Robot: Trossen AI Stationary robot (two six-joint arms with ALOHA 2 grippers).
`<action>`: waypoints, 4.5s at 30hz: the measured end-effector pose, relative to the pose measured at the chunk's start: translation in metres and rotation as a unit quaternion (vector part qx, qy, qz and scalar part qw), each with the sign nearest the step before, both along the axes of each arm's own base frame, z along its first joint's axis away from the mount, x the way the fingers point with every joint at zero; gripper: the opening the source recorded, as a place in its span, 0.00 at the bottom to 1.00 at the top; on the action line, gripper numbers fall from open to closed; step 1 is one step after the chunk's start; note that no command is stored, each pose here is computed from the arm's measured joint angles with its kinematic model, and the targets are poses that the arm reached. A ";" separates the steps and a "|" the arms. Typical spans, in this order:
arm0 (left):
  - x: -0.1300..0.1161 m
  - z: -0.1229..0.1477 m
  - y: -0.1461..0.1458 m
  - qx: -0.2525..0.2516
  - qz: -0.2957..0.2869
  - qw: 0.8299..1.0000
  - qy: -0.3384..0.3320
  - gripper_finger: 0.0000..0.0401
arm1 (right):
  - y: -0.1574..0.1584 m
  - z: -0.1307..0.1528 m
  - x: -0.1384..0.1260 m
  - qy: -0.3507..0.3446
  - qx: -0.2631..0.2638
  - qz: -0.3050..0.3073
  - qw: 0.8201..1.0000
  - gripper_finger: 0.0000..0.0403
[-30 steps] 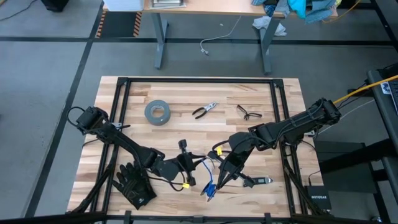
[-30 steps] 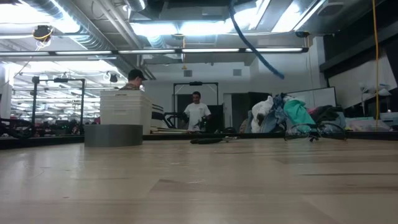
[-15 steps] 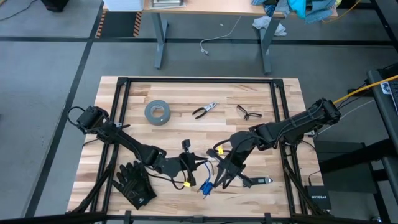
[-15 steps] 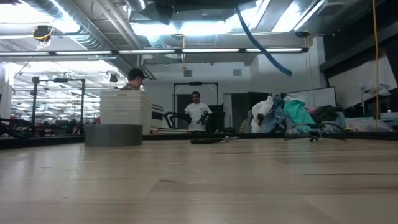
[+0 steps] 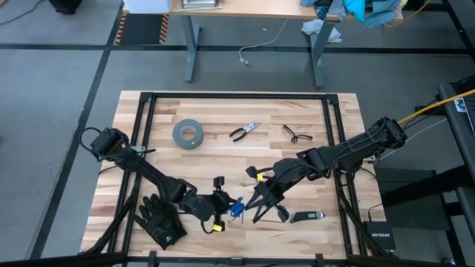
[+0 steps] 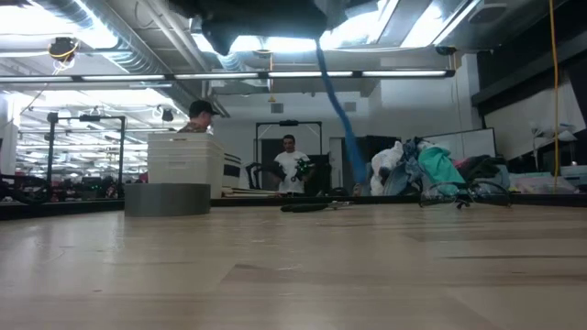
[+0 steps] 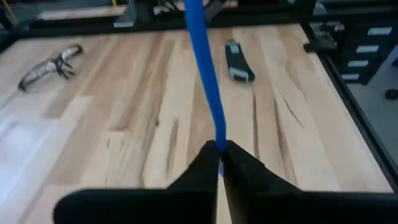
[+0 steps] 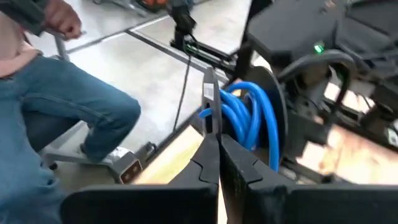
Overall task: Coil cords
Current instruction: Coil the blue wire cable onto the black spool
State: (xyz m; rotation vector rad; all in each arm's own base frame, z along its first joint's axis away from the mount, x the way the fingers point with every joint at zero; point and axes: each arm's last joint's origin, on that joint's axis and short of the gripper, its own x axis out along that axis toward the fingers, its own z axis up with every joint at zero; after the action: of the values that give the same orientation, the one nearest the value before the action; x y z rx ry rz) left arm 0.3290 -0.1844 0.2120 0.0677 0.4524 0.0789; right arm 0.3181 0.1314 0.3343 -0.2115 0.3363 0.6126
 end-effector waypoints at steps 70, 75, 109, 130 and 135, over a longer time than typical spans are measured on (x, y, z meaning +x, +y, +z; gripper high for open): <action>-0.056 0.080 0.012 0.295 -0.107 0.949 -0.014 0.00 | 0.006 -0.041 0.012 0.134 0.013 0.006 0.991 0.00; -0.053 0.083 0.009 0.309 -0.126 0.942 -0.034 0.00 | 0.009 -0.039 0.015 0.117 0.026 0.031 0.992 0.00; -0.010 0.050 0.011 0.266 -0.262 0.926 -0.058 0.00 | 0.012 -0.049 0.035 0.049 0.041 0.139 0.988 0.00; 0.001 0.029 0.012 0.254 -0.291 0.922 -0.034 0.00 | 0.012 -0.053 0.031 0.070 0.043 0.180 0.980 0.00; 0.001 0.028 0.011 0.226 -0.308 0.924 -0.034 0.00 | 0.012 -0.055 0.029 0.082 0.044 0.186 0.978 0.00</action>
State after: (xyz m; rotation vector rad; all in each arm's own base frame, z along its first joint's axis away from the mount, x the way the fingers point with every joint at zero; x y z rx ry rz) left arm 0.3304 -0.1730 0.2398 0.6575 0.3197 -0.4356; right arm 0.3476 0.1437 0.2795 -0.1389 0.4315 1.0161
